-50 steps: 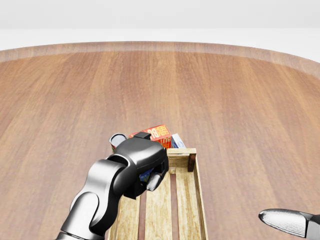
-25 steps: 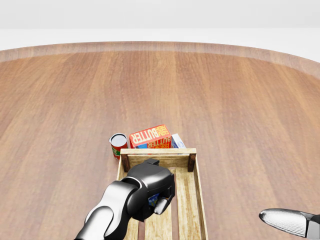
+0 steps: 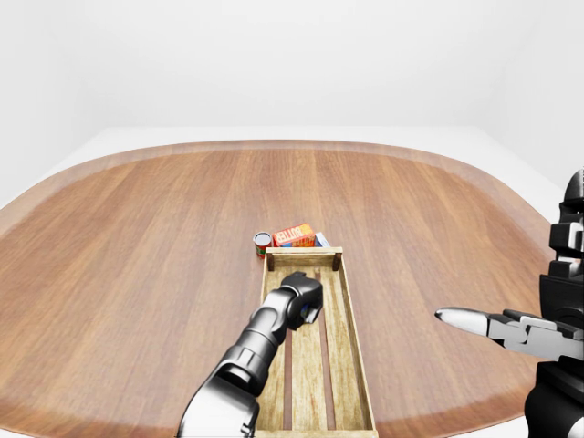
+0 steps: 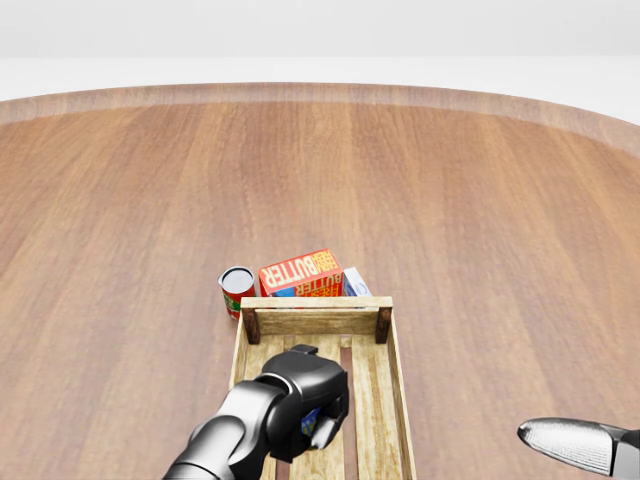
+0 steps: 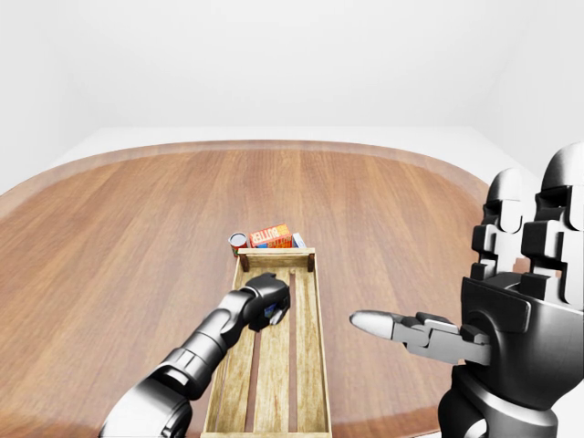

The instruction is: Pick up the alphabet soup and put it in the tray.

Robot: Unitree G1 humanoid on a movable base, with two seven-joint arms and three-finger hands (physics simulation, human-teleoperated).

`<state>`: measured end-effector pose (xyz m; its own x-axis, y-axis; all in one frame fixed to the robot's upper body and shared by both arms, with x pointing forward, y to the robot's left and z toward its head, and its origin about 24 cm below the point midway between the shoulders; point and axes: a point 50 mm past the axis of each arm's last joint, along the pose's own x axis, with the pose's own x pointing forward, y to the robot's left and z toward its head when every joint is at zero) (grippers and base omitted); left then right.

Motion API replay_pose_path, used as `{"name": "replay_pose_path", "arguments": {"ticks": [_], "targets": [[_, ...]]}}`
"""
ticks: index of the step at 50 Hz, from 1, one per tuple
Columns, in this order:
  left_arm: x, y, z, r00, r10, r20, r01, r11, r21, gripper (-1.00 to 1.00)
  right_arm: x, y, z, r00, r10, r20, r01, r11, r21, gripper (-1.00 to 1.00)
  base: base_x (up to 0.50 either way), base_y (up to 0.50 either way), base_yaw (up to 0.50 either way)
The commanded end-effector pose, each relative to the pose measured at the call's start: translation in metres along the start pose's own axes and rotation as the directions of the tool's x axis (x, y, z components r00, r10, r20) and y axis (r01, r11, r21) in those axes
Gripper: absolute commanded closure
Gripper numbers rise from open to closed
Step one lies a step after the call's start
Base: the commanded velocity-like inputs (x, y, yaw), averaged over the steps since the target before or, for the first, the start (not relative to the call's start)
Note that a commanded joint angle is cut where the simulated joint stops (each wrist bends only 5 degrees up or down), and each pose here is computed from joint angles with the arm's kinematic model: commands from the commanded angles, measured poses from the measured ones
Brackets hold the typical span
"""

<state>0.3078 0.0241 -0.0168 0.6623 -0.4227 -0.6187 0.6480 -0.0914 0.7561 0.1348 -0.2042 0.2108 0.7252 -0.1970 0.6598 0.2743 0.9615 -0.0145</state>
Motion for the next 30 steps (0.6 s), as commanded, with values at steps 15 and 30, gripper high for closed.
{"name": "replay_pose_path", "arguments": {"ticks": [15, 30], "targets": [[0.007, -0.004, 0.002, 1.0, 0.008, -0.01, -0.008, 1.0, 0.003, 0.31, 0.0, 0.002, 0.0, 1.0, 0.006, -0.002, -0.006, 1.0, 0.014, -0.98, 0.0, 0.0, 0.0], [0.008, -0.01, 0.007, 1.0, -0.006, 0.0, 0.006, 1.0, 0.007, -1.0, 0.0, 0.001, 0.0, 1.0, 0.011, -0.007, -0.011, 1.0, 0.013, -0.99, 0.0, 0.0, 0.0]]}}
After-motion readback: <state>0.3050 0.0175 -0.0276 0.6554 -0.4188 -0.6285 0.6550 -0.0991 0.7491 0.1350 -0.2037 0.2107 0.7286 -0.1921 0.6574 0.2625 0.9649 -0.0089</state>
